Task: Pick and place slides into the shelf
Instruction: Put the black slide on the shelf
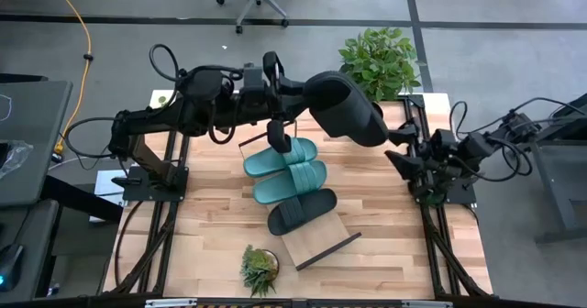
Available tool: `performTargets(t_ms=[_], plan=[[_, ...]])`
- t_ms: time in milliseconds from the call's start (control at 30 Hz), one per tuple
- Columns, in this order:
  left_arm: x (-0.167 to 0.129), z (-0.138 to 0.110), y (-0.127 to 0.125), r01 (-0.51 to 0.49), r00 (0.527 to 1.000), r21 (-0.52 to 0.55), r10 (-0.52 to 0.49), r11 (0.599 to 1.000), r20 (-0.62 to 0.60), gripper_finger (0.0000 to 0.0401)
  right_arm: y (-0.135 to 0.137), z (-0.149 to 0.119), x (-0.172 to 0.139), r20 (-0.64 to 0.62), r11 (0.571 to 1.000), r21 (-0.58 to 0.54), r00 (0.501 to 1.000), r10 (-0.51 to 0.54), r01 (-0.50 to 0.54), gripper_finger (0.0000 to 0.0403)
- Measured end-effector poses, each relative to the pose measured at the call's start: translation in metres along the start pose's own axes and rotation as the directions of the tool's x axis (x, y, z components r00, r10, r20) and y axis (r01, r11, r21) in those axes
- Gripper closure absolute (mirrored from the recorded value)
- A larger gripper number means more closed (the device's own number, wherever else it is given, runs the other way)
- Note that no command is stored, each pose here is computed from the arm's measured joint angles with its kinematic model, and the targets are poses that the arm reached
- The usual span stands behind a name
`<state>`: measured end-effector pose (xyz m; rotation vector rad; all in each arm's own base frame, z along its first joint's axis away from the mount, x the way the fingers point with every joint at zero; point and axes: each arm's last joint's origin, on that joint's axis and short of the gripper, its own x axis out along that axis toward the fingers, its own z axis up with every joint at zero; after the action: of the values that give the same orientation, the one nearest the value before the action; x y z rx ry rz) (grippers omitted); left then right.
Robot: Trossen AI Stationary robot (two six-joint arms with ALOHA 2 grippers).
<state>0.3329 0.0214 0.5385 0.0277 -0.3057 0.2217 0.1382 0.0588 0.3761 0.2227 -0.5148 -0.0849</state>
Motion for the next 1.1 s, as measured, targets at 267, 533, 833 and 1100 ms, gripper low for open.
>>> performTargets(t_ms=[267, 533, 833, 1100], plan=[[0.010, -0.013, -0.003, 0.001, 1.000, -0.018, -0.002, 1.000, -0.027, 0.0370, 0.002, -0.015, 0.013, 0.002, 1.000, -0.011, 1.000, -0.016, 0.016, 0.0151], [0.016, -0.023, -0.009, 0.018, 0.999, -0.021, -0.019, 1.000, -0.050, 0.0372, 0.000, -0.016, 0.016, 0.017, 0.999, -0.026, 0.999, -0.035, 0.036, 0.0152], [0.015, -0.013, -0.008, 0.030, 0.998, -0.011, -0.029, 0.999, 0.050, 0.0372, 0.000, -0.018, 0.016, 0.003, 0.998, -0.034, 0.999, -0.047, 0.047, 0.0194], [0.015, -0.016, -0.008, 0.032, 0.999, -0.004, -0.032, 0.999, 0.012, 0.0369, 0.001, -0.017, 0.017, 0.008, 0.999, -0.032, 1.000, -0.012, 0.012, 0.0229]])
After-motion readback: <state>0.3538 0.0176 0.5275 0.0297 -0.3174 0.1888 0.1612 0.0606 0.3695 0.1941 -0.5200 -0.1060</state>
